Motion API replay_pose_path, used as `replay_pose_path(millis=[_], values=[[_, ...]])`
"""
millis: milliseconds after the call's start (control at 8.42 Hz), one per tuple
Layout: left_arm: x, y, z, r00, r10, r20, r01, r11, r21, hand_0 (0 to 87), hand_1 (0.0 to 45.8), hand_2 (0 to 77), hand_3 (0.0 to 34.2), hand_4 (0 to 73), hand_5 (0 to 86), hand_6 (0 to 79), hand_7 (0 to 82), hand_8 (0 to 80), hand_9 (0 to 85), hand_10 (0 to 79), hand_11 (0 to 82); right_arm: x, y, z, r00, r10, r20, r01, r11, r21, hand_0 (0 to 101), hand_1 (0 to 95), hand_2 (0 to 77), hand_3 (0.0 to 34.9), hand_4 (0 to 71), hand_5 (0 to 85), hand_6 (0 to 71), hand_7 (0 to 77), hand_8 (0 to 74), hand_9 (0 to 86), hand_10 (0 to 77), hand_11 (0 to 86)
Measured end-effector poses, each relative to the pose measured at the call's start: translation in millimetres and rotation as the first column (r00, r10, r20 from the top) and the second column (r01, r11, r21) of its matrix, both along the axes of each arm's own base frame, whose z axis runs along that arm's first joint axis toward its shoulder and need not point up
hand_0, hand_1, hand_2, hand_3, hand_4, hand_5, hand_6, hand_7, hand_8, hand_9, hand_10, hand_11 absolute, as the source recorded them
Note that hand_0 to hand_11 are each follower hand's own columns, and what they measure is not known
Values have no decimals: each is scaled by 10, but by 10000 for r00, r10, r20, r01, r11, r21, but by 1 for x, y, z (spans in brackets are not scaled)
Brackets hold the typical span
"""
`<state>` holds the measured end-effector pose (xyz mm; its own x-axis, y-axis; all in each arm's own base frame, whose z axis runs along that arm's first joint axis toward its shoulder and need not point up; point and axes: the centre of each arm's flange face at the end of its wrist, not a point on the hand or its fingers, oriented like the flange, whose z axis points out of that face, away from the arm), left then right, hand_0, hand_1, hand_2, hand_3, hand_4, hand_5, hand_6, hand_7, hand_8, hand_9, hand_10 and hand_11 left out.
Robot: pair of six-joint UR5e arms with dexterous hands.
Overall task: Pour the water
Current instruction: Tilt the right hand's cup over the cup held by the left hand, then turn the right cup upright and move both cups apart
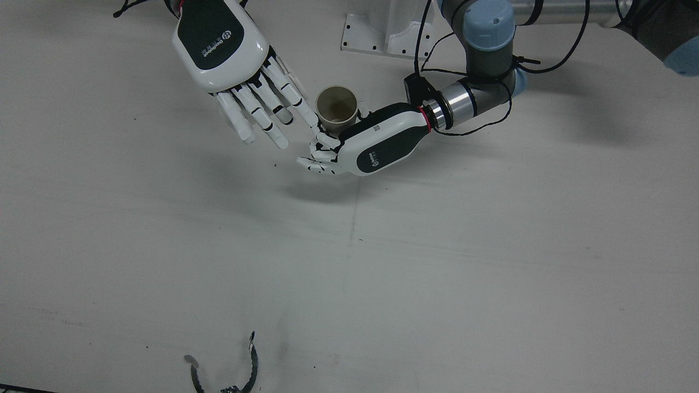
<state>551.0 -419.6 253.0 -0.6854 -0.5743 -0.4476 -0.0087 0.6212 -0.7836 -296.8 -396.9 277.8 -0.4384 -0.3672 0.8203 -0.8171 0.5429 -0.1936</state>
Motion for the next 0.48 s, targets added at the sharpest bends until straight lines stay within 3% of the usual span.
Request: replay_pose_path(millis=[119,238,356,475], values=[[0,-1,0,10000,0,-13,0,10000,-12,801,158,196,0,671,256,365,693,164,240,147,251,-1,-1,-2,10000,5,45,-5,10000,14,686,360,458,9,60,153,404,431,147,175,0,5],[-5,-6,0,10000,-84,-35,84,10000,-29,802,158,196,0,671,256,365,693,164,240,147,245,2,-4,-1,9997,58,248,-56,10000,-71,636,355,442,0,27,153,393,431,147,169,5,5],[-20,-23,1,9997,-218,-72,218,9997,-54,802,158,196,2,671,256,365,693,164,240,147,245,9,-9,10,9948,171,1000,-101,9975,-702,636,355,442,0,27,153,393,431,147,169,5,5],[-47,-51,5,9990,-447,-95,446,9989,-115,802,158,196,1,671,256,365,693,164,240,147,245,14,-22,36,9687,411,2449,59,9821,-1880,617,349,431,0,27,153,382,425,147,169,5,5]])
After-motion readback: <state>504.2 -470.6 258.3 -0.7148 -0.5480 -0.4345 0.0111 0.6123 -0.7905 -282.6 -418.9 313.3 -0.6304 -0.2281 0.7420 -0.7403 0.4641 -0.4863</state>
